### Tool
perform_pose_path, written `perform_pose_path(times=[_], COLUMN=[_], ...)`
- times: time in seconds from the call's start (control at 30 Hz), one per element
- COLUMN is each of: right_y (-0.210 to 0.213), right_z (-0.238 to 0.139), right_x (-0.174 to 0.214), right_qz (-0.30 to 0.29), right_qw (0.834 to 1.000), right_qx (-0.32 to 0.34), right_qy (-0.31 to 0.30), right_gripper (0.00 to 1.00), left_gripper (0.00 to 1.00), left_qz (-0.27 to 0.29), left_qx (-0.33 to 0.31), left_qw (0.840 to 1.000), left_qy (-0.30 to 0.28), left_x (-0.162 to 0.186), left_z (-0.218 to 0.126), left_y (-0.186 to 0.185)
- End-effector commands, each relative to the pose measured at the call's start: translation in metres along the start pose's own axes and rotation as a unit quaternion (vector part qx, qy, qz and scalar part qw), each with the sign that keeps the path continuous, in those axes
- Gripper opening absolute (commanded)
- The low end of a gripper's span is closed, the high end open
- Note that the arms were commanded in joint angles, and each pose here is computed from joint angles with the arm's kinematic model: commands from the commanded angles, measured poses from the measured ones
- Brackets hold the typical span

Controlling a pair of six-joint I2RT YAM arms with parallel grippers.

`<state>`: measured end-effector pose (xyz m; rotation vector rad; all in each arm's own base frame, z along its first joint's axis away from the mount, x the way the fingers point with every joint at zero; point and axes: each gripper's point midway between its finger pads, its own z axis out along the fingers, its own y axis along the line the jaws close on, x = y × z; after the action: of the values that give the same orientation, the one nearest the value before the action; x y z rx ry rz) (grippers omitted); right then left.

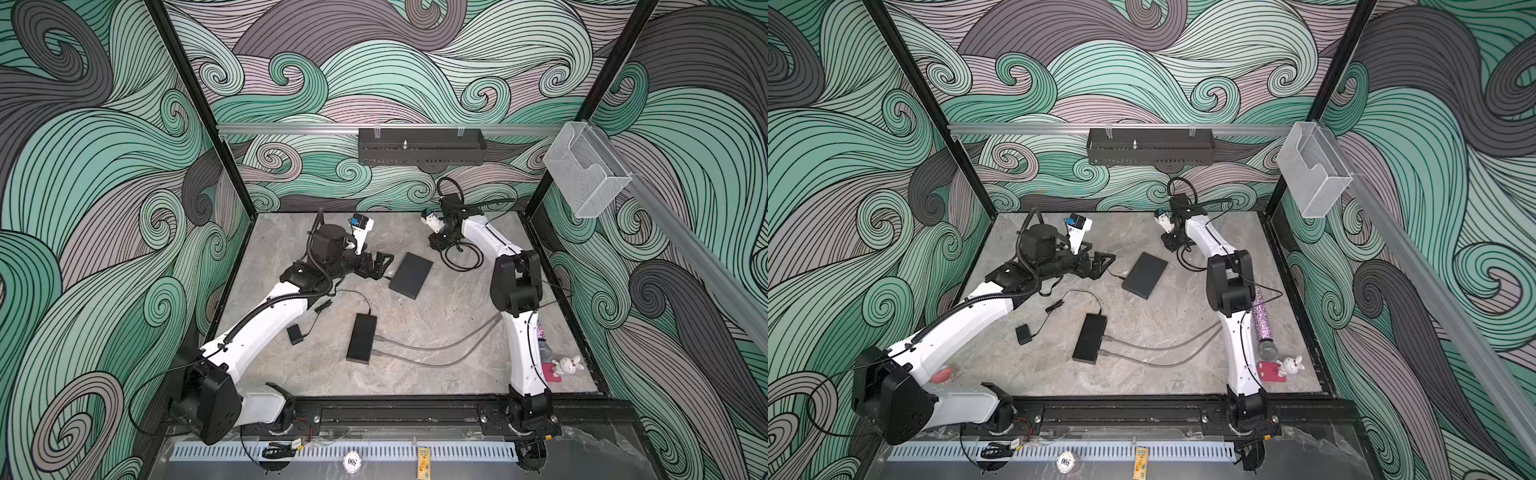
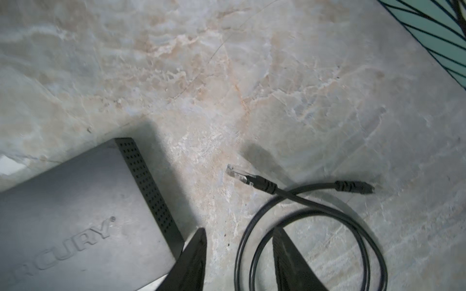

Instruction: Insert the plug into the switch port

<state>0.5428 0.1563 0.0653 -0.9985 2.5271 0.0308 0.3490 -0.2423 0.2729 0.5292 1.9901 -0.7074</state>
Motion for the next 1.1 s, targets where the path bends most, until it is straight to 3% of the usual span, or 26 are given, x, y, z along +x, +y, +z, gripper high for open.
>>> perform_pose_path(times=[0.0, 0.07, 0.23, 0.57, 1.07], right_y=[-0.014, -0.025, -0.022, -0.034, -0.024], right_z=[-0.002, -0.004, -0.004, 0.013, 0.047], right_x=[0.0, -0.002, -0.002, -0.005, 0.014], right_qz=[-0.039, -0.035, -0.163, -0.279, -0.279], right_qw=[0.999, 0.999, 0.984, 0.952, 0.95], right_qx=[-0.016, -0.025, -0.048, -0.075, -0.112], right_qy=[-0.006, -0.025, -0.049, -0.1, -0.08], right_gripper=[0.48, 0.47, 0.61, 0.62, 0.58], left_gripper=[0.98, 0.98, 0.97, 0.96, 0.95], left_qz=[0.007, 0.005, 0.006, 0.011, 0.012], left_qx=[0.019, 0.022, 0.032, 0.05, 0.096], left_qw=[1.0, 1.0, 0.999, 0.999, 0.995], left_qy=[-0.023, -0.02, -0.017, -0.012, 0.0], left_x=[-0.019, -0.018, -0.016, -0.018, -0.014], left_z=[-0.005, -0.004, -0.002, -0.003, 0.004], left_y=[-0.01, -0.01, -0.013, -0.02, -0.033])
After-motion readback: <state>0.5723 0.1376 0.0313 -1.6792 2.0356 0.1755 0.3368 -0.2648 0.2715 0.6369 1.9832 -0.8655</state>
